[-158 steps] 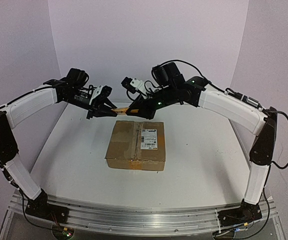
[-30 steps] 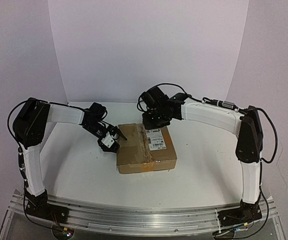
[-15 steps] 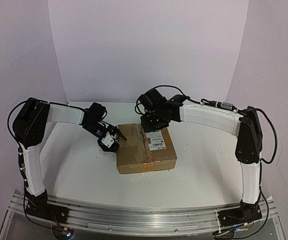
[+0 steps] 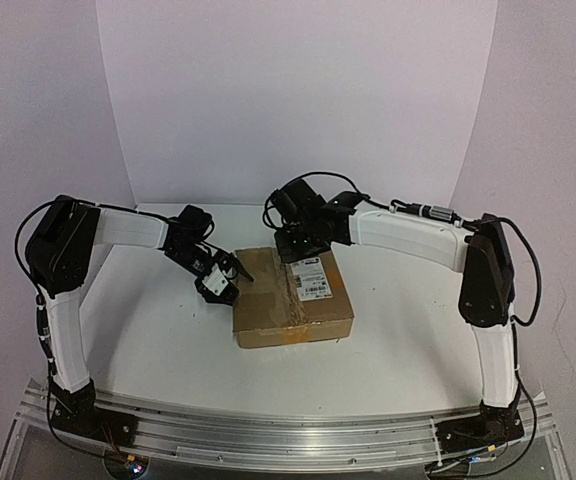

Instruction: Unpack the express box

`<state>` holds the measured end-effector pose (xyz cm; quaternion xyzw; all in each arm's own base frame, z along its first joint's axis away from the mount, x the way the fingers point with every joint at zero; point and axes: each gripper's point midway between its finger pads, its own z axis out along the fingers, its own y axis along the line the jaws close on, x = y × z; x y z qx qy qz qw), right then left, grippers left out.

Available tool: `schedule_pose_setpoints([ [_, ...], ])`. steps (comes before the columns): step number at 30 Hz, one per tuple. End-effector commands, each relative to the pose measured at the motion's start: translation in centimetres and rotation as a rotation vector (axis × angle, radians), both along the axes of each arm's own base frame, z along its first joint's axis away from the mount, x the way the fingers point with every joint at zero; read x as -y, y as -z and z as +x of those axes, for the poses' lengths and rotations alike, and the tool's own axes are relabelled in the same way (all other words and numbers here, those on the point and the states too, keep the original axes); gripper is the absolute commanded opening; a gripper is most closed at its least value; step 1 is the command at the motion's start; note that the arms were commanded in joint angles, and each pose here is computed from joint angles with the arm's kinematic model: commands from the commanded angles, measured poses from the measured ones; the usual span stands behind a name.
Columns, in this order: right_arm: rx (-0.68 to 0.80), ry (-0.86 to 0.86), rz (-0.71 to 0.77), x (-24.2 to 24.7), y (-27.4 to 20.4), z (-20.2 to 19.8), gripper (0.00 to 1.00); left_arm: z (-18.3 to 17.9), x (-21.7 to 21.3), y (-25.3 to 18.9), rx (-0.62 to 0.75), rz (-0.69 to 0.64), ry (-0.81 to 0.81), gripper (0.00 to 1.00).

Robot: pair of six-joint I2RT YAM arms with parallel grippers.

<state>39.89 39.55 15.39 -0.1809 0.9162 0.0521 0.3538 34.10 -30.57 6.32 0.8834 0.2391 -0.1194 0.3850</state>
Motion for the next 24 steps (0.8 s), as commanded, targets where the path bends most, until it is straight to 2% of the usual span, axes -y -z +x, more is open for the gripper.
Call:
schedule_pose_setpoints([
  [1,0.078,0.024,0.007,0.2,-2.6,0.7,0.00,-1.8,-0.6,0.9,0.066,0.026,0.148,0.74],
  [16,0.010,0.010,0.020,0.1,-0.6,-0.6,0.00,-1.7,-0.5,0.8,0.061,0.028,0.136,0.74],
  [24,0.020,-0.010,0.045,-0.4,-2.1,-1.4,0.00,-1.5,-0.4,0.8,0.055,0.031,0.123,0.73],
])
